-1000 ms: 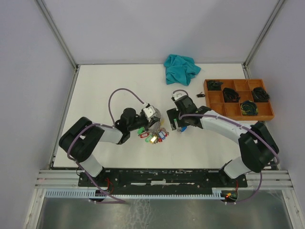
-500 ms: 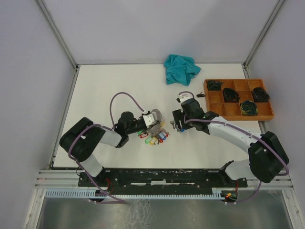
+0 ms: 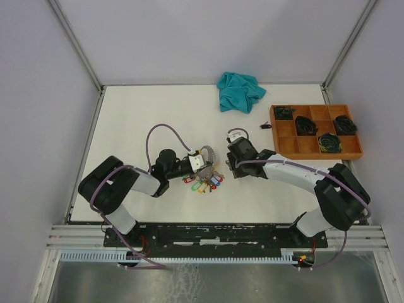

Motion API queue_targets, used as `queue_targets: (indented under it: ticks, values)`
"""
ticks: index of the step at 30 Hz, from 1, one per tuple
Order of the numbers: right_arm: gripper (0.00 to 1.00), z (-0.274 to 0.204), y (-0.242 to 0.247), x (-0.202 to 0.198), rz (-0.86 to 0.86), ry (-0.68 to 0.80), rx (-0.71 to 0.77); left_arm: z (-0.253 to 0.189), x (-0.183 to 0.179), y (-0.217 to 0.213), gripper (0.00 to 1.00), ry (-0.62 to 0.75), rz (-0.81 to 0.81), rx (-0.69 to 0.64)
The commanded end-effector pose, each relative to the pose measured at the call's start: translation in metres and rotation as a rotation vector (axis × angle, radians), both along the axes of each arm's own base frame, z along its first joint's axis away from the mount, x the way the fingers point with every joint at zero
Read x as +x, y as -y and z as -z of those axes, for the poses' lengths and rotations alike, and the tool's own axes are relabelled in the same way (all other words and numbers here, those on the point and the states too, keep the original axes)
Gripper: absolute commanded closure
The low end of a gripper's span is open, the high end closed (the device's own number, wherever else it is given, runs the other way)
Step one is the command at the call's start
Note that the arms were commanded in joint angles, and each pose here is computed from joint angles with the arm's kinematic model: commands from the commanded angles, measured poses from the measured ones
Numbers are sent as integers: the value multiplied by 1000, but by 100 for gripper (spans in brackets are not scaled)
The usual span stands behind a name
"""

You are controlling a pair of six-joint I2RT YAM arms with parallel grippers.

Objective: Put the keys on the keyring

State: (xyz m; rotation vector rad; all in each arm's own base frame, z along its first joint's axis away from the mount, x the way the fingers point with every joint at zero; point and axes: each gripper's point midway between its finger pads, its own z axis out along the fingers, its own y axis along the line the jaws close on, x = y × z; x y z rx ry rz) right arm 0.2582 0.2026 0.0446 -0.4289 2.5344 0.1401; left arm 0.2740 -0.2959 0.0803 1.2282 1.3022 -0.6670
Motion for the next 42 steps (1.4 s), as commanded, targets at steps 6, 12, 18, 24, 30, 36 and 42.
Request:
queue_targets:
  ticks: [6,12,18,24,30,36,42]
  values:
    - [62,-3,-12,14,-4,80,-56,-14,-3,2,97,71,32,-23]
    - [65,2,-10,15,-3,93,-124,-14,-3,2,97,69,32,-24]
    - [69,8,-11,16,-6,97,-161,-15,-4,3,97,69,33,-26]
    - [71,12,-7,16,3,101,-216,-15,-4,3,97,67,35,-29]
    - [73,16,-3,15,8,95,-245,-15,-5,3,97,66,39,-31]
    - [76,15,-1,14,16,96,-263,-15,-6,4,97,64,40,-31]
    - [84,11,1,12,15,98,-263,-15,-6,4,97,65,44,-34]
